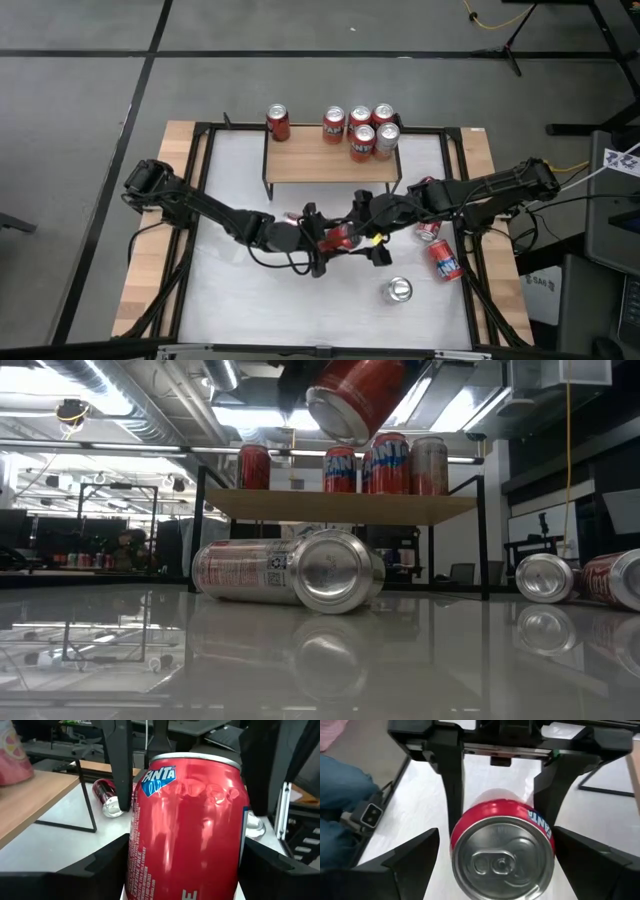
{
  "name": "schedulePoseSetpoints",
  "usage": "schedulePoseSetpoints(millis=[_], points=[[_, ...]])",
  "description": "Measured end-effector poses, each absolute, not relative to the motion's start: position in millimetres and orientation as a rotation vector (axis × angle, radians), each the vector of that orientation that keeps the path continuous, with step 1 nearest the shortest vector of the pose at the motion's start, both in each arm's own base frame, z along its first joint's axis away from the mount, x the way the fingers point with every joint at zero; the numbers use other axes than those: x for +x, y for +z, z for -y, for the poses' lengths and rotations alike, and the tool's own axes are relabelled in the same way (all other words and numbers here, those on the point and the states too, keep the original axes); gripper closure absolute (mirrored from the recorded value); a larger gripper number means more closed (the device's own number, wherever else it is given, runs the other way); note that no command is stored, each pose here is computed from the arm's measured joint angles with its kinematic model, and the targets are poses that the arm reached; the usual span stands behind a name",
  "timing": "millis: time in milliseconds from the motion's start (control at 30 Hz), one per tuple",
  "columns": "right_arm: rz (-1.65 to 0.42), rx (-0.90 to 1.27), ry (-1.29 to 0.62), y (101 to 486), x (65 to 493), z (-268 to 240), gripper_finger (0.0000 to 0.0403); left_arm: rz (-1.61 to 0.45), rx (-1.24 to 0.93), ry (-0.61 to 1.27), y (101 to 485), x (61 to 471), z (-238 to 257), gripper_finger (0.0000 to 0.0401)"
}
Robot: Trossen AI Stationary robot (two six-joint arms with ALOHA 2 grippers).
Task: Place canned beverage on shelf
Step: Put the orange soda can aligned with the other soda can on the shelf
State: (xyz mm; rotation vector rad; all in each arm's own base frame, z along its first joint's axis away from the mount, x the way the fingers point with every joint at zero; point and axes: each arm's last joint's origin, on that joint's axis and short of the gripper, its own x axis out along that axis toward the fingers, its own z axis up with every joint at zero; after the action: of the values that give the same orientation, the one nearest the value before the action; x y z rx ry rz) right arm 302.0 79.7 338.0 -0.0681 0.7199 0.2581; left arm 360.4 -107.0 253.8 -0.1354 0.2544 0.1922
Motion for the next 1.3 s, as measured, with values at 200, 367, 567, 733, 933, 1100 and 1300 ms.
schedulePoseSetpoints(millis=[200,367,567,733,933,1100,1300], points=[[-0.719,-0.080,0.229,337.9,302.2,-78.8,0.0033,-0.249,-0.191,0.208,253.8,362.3,100.9,0.0115],[-0.720,-0.081,0.228,337.8,302.1,-78.8,0.0063,-0.252,-0.194,0.191,253.8,362.8,100.1,0.0114],[-0.724,-0.081,0.229,337.5,301.8,-78.7,0.0121,-0.253,-0.194,0.191,253.7,362.8,99.8,0.0114],[-0.725,-0.081,0.230,337.5,301.8,-78.8,0.0122,-0.253,-0.194,0.191,253.7,362.9,99.8,0.0114],[-0.725,-0.081,0.230,337.5,301.8,-78.8,0.0115,-0.253,-0.191,0.191,253.8,362.9,99.6,0.0110],[-0.725,-0.081,0.229,337.5,301.8,-78.6,0.0128,-0.255,-0.191,0.192,253.5,362.9,99.4,0.0091],[-0.726,-0.081,0.226,337.3,302.0,-78.3,0.0125,-0.269,-0.184,0.195,252.3,362.5,99.3,0.0071]])
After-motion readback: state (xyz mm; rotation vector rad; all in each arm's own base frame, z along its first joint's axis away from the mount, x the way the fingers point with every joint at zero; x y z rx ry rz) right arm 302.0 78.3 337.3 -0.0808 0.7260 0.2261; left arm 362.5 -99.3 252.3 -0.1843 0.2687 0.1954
